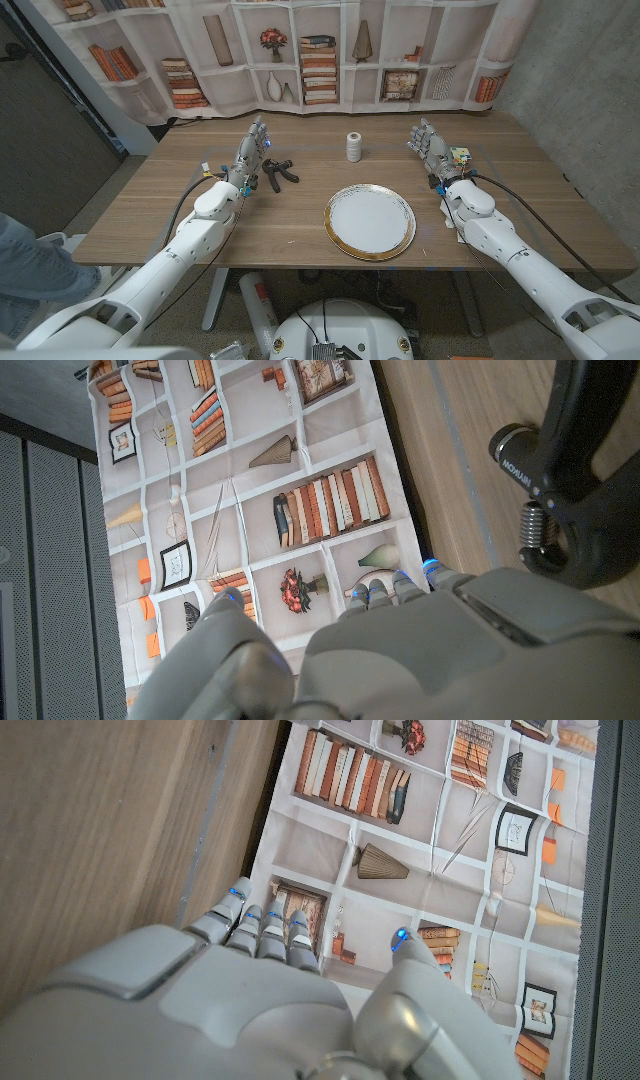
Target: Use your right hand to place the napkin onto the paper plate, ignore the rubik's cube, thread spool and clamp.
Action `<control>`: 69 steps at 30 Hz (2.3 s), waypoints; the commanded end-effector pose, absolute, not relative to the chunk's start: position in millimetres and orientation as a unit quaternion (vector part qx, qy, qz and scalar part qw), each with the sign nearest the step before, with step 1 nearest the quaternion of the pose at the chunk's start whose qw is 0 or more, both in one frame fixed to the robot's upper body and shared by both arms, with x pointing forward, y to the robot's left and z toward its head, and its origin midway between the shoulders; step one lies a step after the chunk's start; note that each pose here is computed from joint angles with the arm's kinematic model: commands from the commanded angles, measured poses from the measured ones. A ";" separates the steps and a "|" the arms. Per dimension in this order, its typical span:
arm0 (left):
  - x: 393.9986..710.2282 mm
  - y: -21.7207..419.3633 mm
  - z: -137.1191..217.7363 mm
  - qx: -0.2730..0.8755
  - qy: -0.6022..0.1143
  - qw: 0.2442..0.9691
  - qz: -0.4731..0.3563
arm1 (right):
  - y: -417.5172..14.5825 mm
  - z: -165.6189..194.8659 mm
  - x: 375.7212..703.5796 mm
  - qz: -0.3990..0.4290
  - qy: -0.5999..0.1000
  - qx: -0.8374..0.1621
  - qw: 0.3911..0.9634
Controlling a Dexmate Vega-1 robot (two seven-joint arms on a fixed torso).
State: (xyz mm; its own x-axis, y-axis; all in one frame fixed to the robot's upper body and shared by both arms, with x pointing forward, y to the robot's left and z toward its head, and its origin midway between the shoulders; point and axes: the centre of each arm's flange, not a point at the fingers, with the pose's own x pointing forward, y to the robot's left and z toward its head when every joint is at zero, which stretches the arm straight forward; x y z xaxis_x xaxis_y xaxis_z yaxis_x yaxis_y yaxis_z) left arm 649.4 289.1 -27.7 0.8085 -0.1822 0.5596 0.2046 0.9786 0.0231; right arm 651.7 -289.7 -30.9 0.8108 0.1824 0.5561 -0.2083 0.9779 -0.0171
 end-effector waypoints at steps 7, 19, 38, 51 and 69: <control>640.7 285.7 -28.0 -0.010 -0.294 0.950 -0.104 | -289.4 -36.0 647.5 0.105 -0.295 0.025 0.949; 641.5 278.4 -26.3 -0.008 -0.294 0.948 -0.124 | -294.4 -29.3 636.3 0.101 -0.316 0.021 0.943; 641.3 276.5 -25.6 -0.007 -0.292 0.949 -0.118 | -297.4 -20.3 624.0 0.104 -0.333 0.005 0.937; 642.4 273.2 -29.4 -0.005 -0.286 0.951 -0.121 | -298.2 -13.8 614.6 0.108 -0.347 -0.013 0.932; 638.0 272.4 -34.6 -0.001 -0.281 0.952 -0.120 | -302.4 -10.8 596.0 0.114 -0.369 -0.018 0.922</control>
